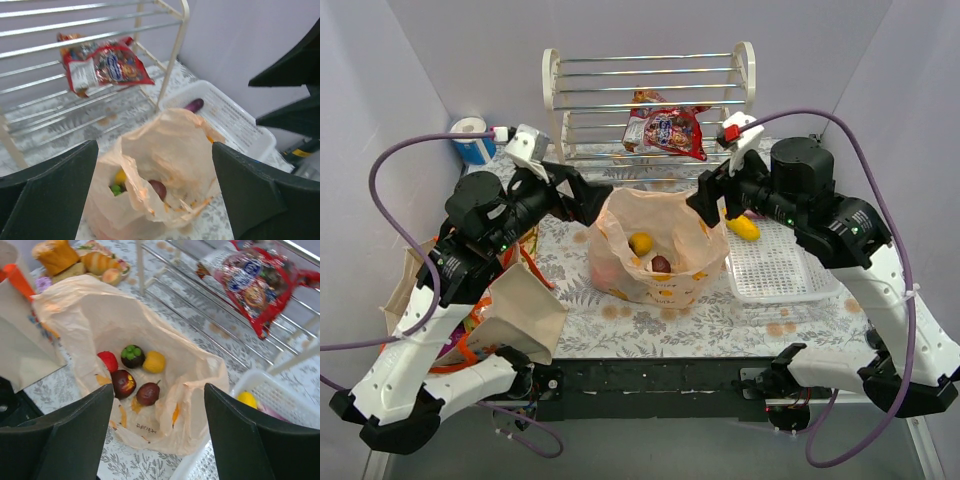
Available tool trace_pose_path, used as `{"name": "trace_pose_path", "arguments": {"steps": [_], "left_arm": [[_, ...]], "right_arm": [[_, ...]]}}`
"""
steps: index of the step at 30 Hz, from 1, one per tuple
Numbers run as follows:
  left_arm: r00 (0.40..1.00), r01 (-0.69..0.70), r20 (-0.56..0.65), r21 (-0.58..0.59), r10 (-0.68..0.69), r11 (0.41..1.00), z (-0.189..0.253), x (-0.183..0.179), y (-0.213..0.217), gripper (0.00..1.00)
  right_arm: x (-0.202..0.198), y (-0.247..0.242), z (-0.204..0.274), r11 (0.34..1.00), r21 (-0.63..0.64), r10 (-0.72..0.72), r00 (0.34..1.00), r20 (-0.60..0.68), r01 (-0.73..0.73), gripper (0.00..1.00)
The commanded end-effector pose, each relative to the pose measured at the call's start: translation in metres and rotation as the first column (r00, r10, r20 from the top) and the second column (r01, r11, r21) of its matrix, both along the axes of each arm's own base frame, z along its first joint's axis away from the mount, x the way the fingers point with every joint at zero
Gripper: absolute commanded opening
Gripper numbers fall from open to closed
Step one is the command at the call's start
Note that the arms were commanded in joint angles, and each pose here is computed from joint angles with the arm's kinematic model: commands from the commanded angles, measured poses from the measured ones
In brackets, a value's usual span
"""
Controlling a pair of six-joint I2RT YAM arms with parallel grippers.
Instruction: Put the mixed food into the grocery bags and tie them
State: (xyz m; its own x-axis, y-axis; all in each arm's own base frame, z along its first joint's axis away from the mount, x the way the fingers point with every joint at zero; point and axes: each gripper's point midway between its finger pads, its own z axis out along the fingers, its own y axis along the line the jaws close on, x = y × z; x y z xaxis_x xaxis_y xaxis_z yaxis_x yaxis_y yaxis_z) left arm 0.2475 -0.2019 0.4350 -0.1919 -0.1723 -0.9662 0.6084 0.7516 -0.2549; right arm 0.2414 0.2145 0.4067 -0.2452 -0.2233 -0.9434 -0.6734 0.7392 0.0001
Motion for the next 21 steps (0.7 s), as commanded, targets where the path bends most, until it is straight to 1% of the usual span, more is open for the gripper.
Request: {"name": "trace_pose_path", "arguments": {"steps": [1, 2, 3, 4, 5, 6, 7, 8, 9, 10, 11, 12, 13, 15, 16, 17, 18, 21], "left_arm": [[0.982, -0.132, 0.148, 0.073, 0.12, 0.989, 0.024, 0.035, 0.013, 0.98], [0.983, -0.153, 0.117, 0.104, 0.14, 0.983, 0.016, 0.06, 0.012, 0.98], [0.987, -0.14, 0.099, 0.096, 0.13, 0.986, 0.012, 0.071, 0.012, 0.98], [0.994, -0.07, 0.086, 0.075, 0.063, 0.995, 0.011, 0.076, 0.005, 0.98], [0.99, -0.125, 0.072, 0.053, 0.121, 0.991, 0.006, 0.105, 0.026, 0.98], [0.991, -0.121, 0.057, 0.03, 0.119, 0.992, 0.003, 0.114, 0.034, 0.98], [0.997, -0.067, 0.024, -0.022, 0.067, 0.998, 0.002, 0.117, 0.035, 0.98], [0.995, -0.086, 0.053, -0.051, 0.089, 0.995, 0.009, 0.129, 0.056, 0.98], [0.997, -0.067, 0.034, -0.068, 0.069, 0.995, -0.003, 0.13, 0.058, 0.98], [0.999, -0.019, 0.042, -0.081, 0.022, 0.997, -0.004, 0.125, 0.056, 0.98], [0.997, -0.015, 0.076, -0.082, 0.022, 0.996, -0.004, 0.126, 0.061, 0.98], [0.998, -0.009, 0.064, -0.075, 0.014, 0.997, -0.016, 0.125, 0.061, 0.98], [0.997, -0.006, 0.071, -0.069, 0.011, 0.998, -0.019, 0.122, 0.062, 0.98], [0.997, -0.029, 0.066, -0.049, 0.032, 0.998, -0.032, 0.126, 0.066, 0.98], [0.998, -0.047, 0.037, -0.043, 0.049, 0.998, -0.047, 0.13, 0.068, 0.98], [0.996, -0.076, 0.032, -0.036, 0.078, 0.996, -0.053, 0.135, 0.073, 0.98], [0.996, -0.082, 0.022, -0.027, 0.082, 0.996, -0.06, 0.136, 0.074, 0.98], [0.997, -0.082, 0.009, -0.012, 0.082, 0.997, -0.071, 0.139, 0.075, 0.98]], "right_arm": [[-0.017, 0.056, 0.008, 0.951, -0.056, 0.307, 0.943, 0.125, -0.302, 0.8], [-0.016, 0.065, 0.01, 0.946, -0.064, 0.325, 0.934, 0.149, -0.319, 0.8], [-0.018, 0.074, 0.009, 0.934, -0.072, 0.356, 0.921, 0.158, -0.349, 0.8], [-0.018, 0.087, 0.006, 0.919, -0.089, 0.393, 0.903, 0.174, -0.383, 0.8], [-0.018, 0.096, 0.014, 0.912, -0.077, 0.41, 0.887, 0.212, -0.404, 0.8], [-0.02, 0.103, 0.017, 0.898, -0.074, 0.438, 0.868, 0.235, -0.433, 0.81], [-0.021, 0.111, 0.017, 0.886, -0.087, 0.462, 0.85, 0.253, -0.456, 0.82], [-0.021, 0.115, 0.021, 0.878, -0.092, 0.476, 0.835, 0.276, -0.47, 0.82], [-0.022, 0.123, 0.026, 0.863, -0.093, 0.499, 0.811, 0.305, -0.497, 0.84], [-0.023, 0.132, 0.022, 0.847, -0.106, 0.525, 0.792, 0.31, -0.52, 0.84], [-0.023, 0.137, 0.026, 0.834, -0.129, 0.546, 0.765, 0.341, -0.537, 0.85], [-0.028, 0.145, 0.025, 0.808, -0.134, 0.58, 0.736, 0.349, -0.574, 0.85], [-0.027, 0.156, 0.023, 0.79, -0.146, 0.602, 0.711, 0.364, -0.595, 0.86], [-0.029, 0.166, 0.022, 0.762, -0.168, 0.634, 0.667, 0.391, -0.625, 0.87], [-0.027, 0.175, 0.018, 0.755, -0.174, 0.641, 0.657, 0.396, -0.632, 0.88], [-0.024, 0.179, 0.015, 0.754, -0.181, 0.644, 0.656, 0.394, -0.632, 0.88], [-0.022, 0.183, 0.019, 0.752, -0.193, 0.645, 0.645, 0.41, -0.63, 0.89], [-0.015, 0.197, 0.006, 0.741, -0.225, 0.663, 0.637, 0.393, -0.632, 0.92]]}}
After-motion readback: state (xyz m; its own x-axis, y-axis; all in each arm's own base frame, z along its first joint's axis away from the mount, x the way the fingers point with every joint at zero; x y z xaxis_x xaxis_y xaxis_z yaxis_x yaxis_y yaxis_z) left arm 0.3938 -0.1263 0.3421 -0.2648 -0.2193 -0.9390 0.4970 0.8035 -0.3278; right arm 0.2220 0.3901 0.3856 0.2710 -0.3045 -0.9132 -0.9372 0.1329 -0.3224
